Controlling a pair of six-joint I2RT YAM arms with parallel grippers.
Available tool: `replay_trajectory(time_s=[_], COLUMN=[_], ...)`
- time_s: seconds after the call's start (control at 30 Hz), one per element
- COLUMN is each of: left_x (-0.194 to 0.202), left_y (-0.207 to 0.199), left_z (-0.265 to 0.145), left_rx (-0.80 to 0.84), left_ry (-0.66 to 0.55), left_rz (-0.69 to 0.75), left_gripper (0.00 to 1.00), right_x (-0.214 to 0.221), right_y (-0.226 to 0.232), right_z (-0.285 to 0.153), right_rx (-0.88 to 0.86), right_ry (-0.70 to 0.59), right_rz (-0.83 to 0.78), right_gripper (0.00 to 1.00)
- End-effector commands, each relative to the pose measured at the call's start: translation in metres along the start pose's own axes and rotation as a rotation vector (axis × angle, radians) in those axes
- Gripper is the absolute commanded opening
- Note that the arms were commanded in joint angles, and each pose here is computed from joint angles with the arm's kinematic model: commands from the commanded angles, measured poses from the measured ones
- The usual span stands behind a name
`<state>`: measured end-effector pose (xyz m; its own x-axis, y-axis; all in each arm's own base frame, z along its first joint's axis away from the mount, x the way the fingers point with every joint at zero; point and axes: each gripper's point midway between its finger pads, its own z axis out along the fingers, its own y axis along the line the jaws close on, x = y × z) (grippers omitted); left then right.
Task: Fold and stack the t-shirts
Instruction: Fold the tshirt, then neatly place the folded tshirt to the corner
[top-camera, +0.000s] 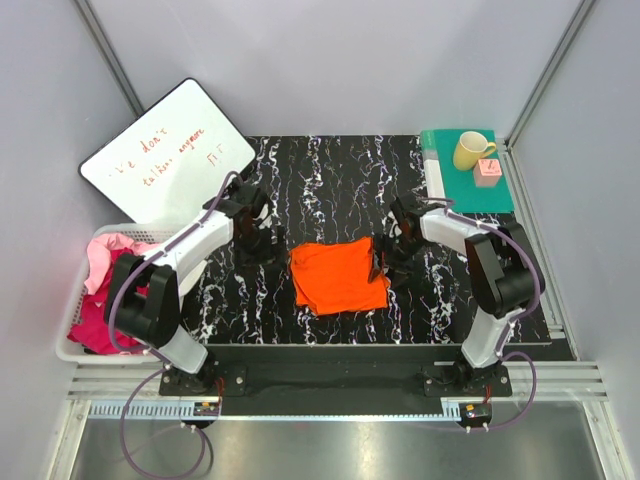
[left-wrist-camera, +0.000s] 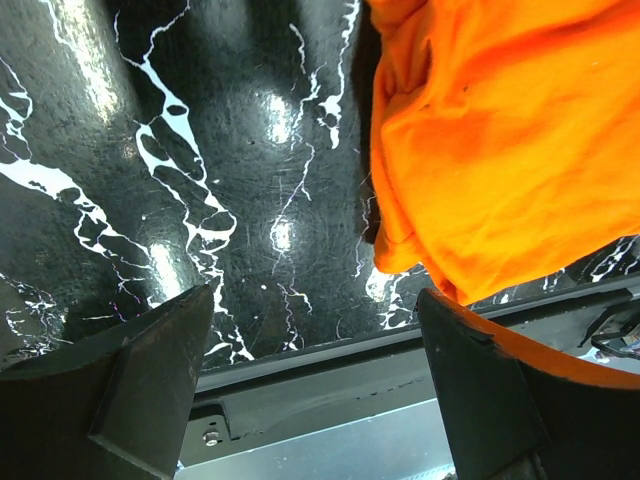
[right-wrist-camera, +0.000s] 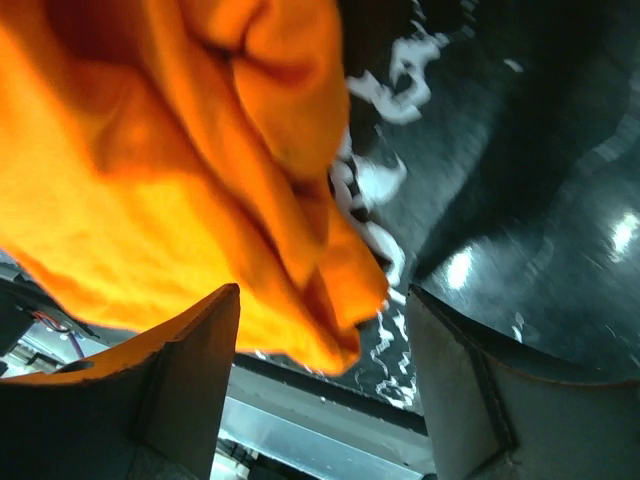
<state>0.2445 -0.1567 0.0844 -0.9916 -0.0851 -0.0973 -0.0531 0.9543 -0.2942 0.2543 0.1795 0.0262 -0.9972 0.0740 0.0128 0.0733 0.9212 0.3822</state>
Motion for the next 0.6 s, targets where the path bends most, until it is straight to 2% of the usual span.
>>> replay_trajectory(time_s=[0.0, 0.03, 0.13, 0.17, 0.2, 0.23, 0.57], left_x=[-0.004, -0.004, -0.004, -0.004, -0.004, -0.004, -0.004], left_y=[0.003, 0.003, 0.003, 0.003, 0.004, 0.004, 0.004], left_z=[-0.004, -0.004, -0.005, -0.006, -0.006, -0.006, -0.006], left_rx=[-0.001, -0.005, -0.004, -0.005, -0.009, -0.007, -0.009], left_ry=[-0.043, -0.043, -0.048, -0.053, -0.054, -0.055, -0.055], left_rz=[0.022, 0.021, 0.022, 0.02, 0.021, 0.02, 0.023], left_gripper=[0.87, 0.87, 0.87, 0.87, 0.88, 0.88, 0.87], right_x=[-0.006, -0.005, -0.001, 0.0, -0.001, -0.001, 0.017], right_y=[0.011, 0.01, 0.004, 0.002, 0.0, -0.001, -0.053], right_z=[0.021, 0.025, 0.034, 0.034, 0.034, 0.033, 0.034], right_rx=[-0.018, -0.013, 0.004, 0.012, 0.023, 0.035, 0.246], right_ry=[0.029, 0.039, 0.067, 0.066, 0.06, 0.053, 0.064], right_rz=[-0.007, -0.004, 0.007, 0.006, 0.007, 0.002, -0.021], right_gripper=[0.68, 0.65, 0.29, 0.1, 0.03, 0.0, 0.0])
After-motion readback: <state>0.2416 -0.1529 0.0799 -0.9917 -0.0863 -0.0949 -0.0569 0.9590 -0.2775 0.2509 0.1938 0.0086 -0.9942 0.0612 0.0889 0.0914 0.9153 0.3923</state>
